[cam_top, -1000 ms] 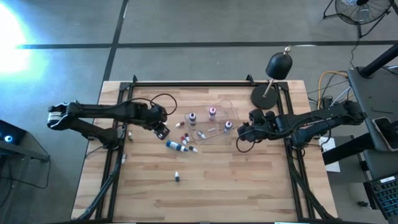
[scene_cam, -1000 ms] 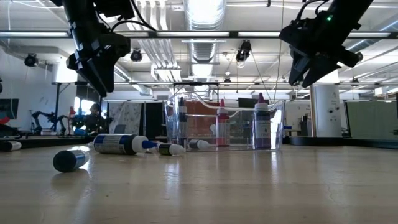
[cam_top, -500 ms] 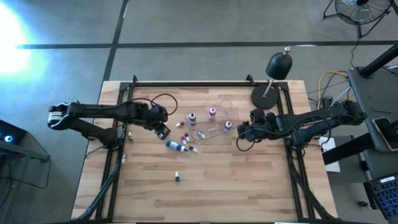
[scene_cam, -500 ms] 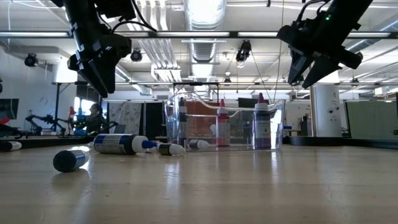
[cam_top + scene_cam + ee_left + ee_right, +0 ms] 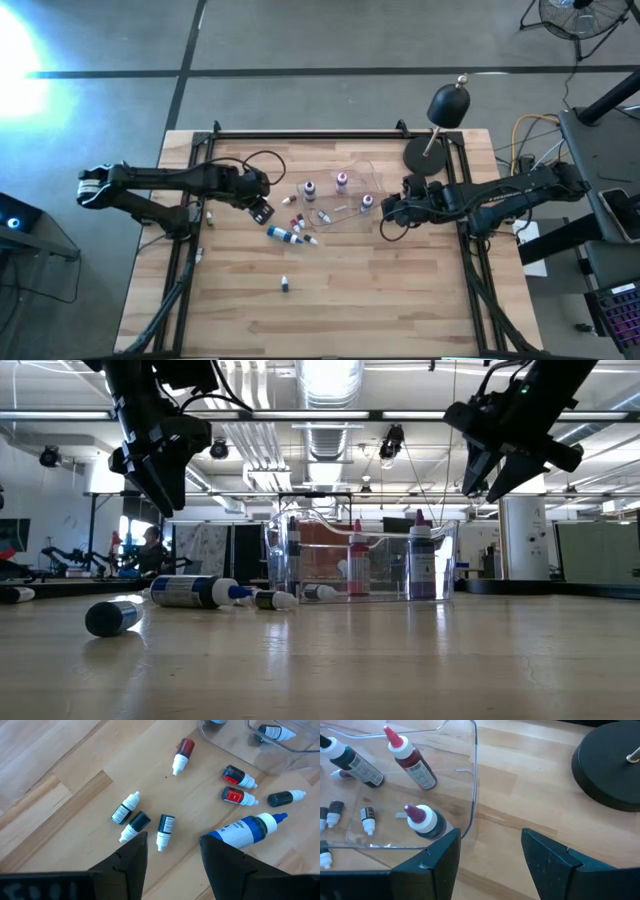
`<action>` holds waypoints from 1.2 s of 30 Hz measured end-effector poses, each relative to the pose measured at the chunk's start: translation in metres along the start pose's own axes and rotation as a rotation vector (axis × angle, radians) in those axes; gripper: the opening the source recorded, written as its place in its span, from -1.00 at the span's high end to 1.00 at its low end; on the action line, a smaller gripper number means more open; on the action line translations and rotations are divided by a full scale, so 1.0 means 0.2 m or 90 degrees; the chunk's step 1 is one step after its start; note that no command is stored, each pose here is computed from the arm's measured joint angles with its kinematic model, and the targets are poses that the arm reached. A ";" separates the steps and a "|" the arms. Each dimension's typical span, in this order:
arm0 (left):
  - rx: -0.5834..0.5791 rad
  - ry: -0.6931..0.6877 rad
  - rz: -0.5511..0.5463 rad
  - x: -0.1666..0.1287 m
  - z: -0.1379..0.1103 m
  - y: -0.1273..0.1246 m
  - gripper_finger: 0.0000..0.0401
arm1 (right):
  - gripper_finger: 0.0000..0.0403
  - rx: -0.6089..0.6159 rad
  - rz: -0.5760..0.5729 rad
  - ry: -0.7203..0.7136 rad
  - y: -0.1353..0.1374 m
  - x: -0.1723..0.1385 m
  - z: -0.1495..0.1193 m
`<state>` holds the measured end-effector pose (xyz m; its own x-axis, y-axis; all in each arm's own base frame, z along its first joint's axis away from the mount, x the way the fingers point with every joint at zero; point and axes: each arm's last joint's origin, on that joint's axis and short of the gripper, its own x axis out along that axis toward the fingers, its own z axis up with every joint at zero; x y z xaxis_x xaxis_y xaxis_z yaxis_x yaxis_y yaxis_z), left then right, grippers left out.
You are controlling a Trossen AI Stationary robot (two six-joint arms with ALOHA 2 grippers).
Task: Pick & Place food coloring
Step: Put the small dark red food coloring bottle into the transparent container
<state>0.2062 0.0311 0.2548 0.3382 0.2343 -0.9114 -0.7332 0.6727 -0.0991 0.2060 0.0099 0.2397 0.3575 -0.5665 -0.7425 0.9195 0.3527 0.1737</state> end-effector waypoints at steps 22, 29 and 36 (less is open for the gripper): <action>0.117 -0.145 -0.099 -0.01 0.11 -0.08 0.21 | -0.01 0.000 0.018 -0.006 0.02 0.00 0.01; 0.289 -0.128 -0.111 0.11 0.09 -0.01 0.21 | -0.01 -0.003 0.018 -0.006 0.02 0.00 0.01; 0.338 -0.197 -0.194 0.33 0.02 0.08 0.21 | -0.01 -0.002 0.019 -0.006 0.02 0.00 0.01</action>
<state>0.2188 0.0600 0.1936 0.6944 0.1164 -0.7101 -0.2165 0.9749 -0.0520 0.2095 0.0098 0.2410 0.3859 -0.5629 -0.7310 0.9080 0.3720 0.1929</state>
